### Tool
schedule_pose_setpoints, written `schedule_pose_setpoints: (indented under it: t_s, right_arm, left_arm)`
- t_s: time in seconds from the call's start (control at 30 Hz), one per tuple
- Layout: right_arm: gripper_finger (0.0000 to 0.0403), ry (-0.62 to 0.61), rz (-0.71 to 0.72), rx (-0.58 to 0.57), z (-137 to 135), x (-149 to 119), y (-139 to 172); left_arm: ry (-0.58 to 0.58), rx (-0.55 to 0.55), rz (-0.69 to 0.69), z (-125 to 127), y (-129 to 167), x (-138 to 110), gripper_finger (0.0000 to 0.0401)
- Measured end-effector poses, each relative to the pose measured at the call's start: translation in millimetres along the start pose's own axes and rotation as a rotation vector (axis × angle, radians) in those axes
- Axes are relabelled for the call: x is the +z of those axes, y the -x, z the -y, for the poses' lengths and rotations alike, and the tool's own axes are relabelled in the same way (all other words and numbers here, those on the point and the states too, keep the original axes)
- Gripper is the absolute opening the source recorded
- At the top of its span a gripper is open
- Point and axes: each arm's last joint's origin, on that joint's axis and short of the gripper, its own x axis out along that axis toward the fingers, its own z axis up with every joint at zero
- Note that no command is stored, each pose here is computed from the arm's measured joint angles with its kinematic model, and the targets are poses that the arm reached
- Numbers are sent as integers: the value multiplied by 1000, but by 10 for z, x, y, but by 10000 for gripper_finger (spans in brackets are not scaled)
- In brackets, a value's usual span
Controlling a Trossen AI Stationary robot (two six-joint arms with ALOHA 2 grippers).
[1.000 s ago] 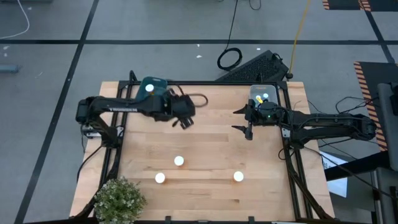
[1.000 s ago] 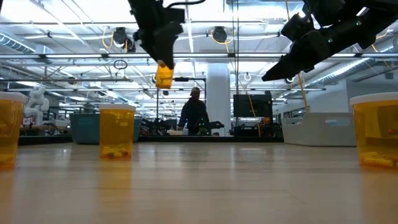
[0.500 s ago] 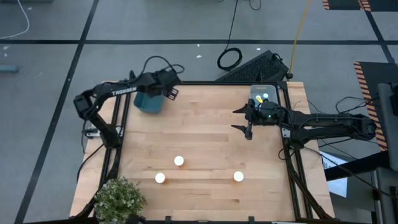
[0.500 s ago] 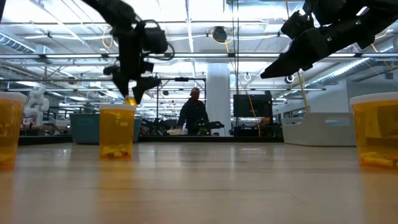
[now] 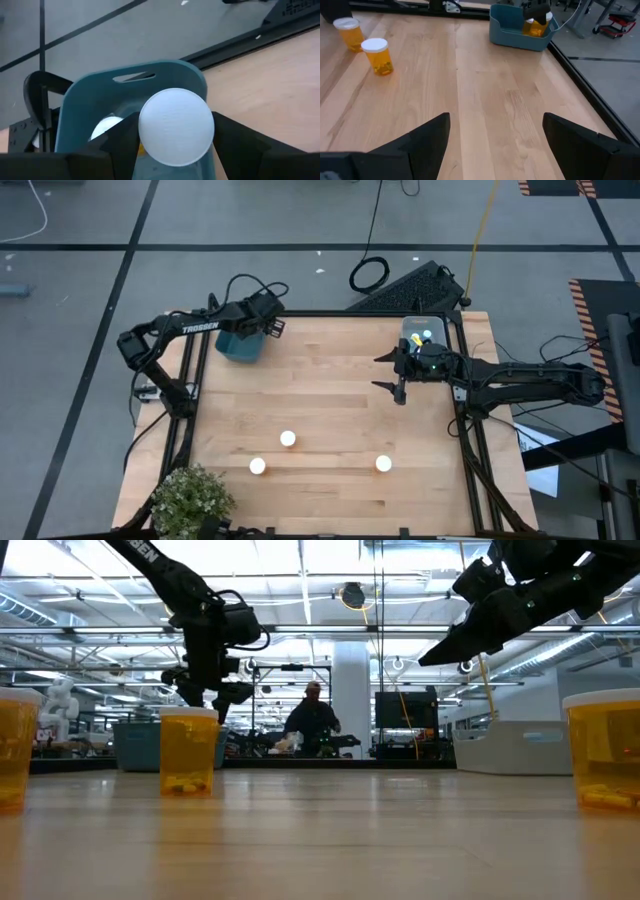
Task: Pick and place medicine bottles into bin by pill shape (circle, oval)
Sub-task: Put the orange capsule bottle into the blue bin
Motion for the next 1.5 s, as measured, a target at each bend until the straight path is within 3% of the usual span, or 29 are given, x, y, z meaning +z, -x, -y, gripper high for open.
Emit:
schedule_pose_setpoints:
  t_s: [0.23, 0.47, 0.83, 1.2, 1.33, 1.5]
  right_arm:
    - [313, -8, 7, -1, -19, -129, -18]
    - [313, -35, 46, 20, -22, -96, -17]
    - [313, -33, 61, 41, -26, -83, -16]
    - [313, -34, 58, 42, -27, -86, -17]
    - [313, -34, 58, 42, -27, -86, -17]
    - [313, -43, 45, 44, -29, -99, -17]
  left_arm:
    - [9, -19, -30, 2, -25, -56, 232]
    - [53, -6, -36, -16, -152, -213, 232]
    - [52, -13, -20, -7, -182, -243, 234]
    - [48, -12, -21, -7, -179, -241, 287]
    - [38, -16, -20, -17, -80, -166, 291]
    - [-25, -62, 13, 24, 274, -89, 291]
